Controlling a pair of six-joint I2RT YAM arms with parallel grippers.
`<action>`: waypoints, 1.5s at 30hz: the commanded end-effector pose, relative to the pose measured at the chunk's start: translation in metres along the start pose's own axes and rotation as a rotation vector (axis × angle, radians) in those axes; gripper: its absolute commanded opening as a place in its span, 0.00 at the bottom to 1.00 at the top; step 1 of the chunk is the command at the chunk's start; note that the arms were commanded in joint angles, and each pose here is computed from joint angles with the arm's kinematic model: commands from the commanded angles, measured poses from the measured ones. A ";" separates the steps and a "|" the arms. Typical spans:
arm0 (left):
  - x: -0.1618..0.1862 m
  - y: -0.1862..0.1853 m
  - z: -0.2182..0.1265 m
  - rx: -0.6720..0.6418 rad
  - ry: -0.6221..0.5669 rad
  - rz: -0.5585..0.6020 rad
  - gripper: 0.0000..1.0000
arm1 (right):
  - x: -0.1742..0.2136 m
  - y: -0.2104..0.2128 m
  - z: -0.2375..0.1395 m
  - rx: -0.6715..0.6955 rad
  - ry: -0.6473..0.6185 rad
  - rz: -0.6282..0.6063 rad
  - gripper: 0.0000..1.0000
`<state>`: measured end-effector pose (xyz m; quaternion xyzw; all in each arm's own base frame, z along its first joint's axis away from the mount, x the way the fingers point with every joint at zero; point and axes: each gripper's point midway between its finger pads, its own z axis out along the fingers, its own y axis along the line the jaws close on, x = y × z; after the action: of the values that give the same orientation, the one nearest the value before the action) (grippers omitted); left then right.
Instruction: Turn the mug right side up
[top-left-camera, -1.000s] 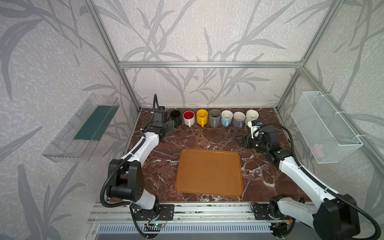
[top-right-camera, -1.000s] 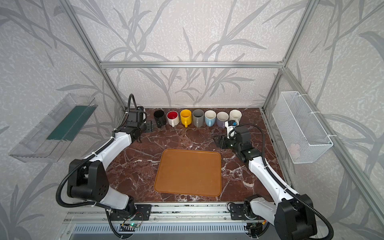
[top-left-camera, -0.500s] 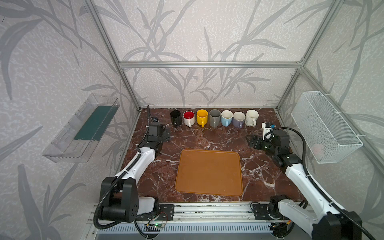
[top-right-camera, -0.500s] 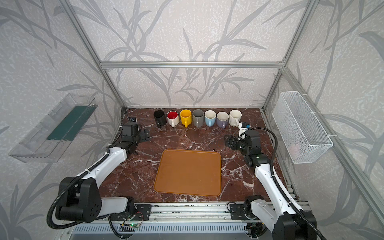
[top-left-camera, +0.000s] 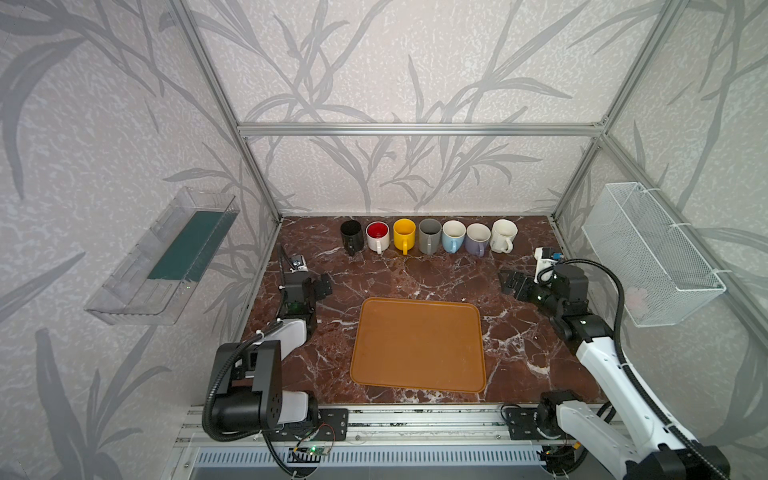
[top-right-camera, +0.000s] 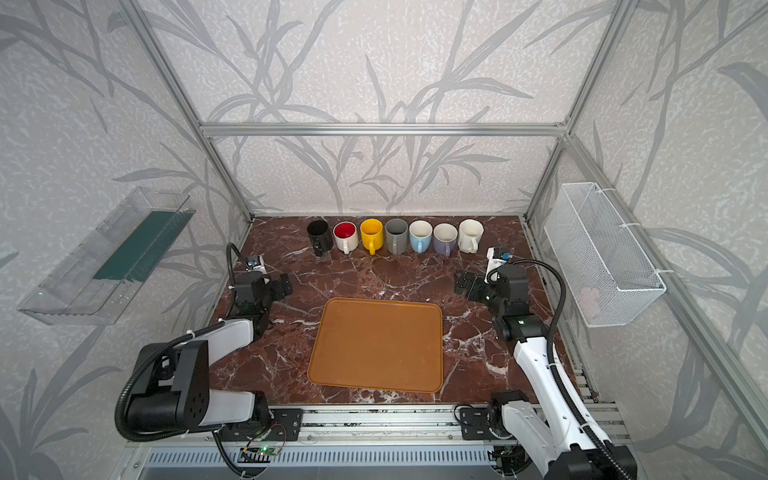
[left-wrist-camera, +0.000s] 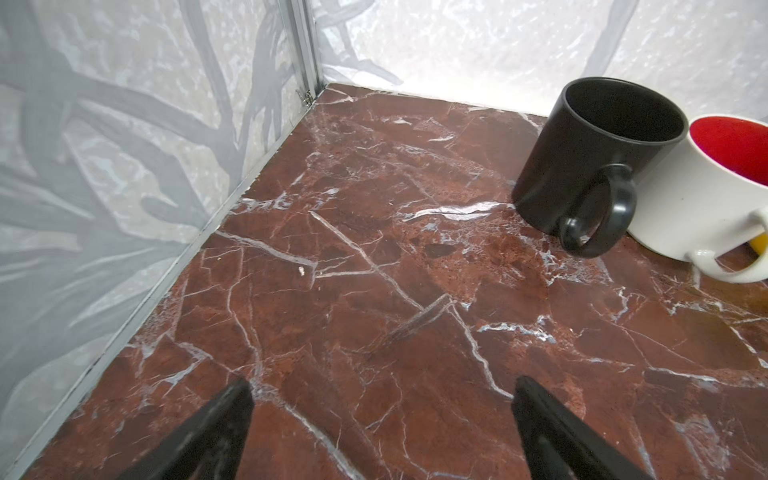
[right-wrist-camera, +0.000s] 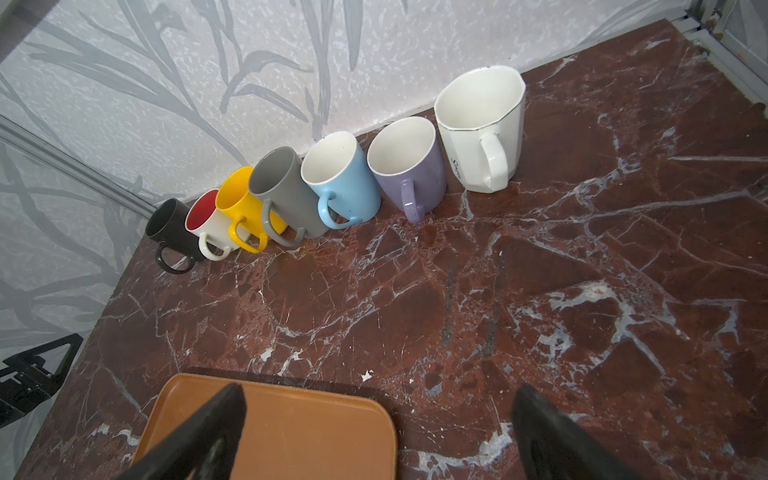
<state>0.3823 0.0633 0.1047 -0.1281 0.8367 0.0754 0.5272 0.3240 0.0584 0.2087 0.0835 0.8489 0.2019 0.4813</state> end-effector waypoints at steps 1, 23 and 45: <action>-0.010 -0.007 0.005 0.057 -0.086 -0.028 0.99 | -0.011 -0.003 -0.004 0.027 -0.042 -0.019 0.99; 0.005 -0.006 0.005 0.076 -0.170 -0.027 0.99 | -0.022 -0.053 0.007 0.232 -0.327 -0.283 0.99; 0.006 -0.006 0.005 0.077 -0.168 -0.027 0.99 | 0.042 -0.091 0.104 0.231 -0.150 -0.416 0.99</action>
<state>0.3872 0.0559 0.0963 -0.1142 0.7949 0.0436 0.5943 0.3770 0.0185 0.0548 -0.0225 0.8539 0.0029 0.5200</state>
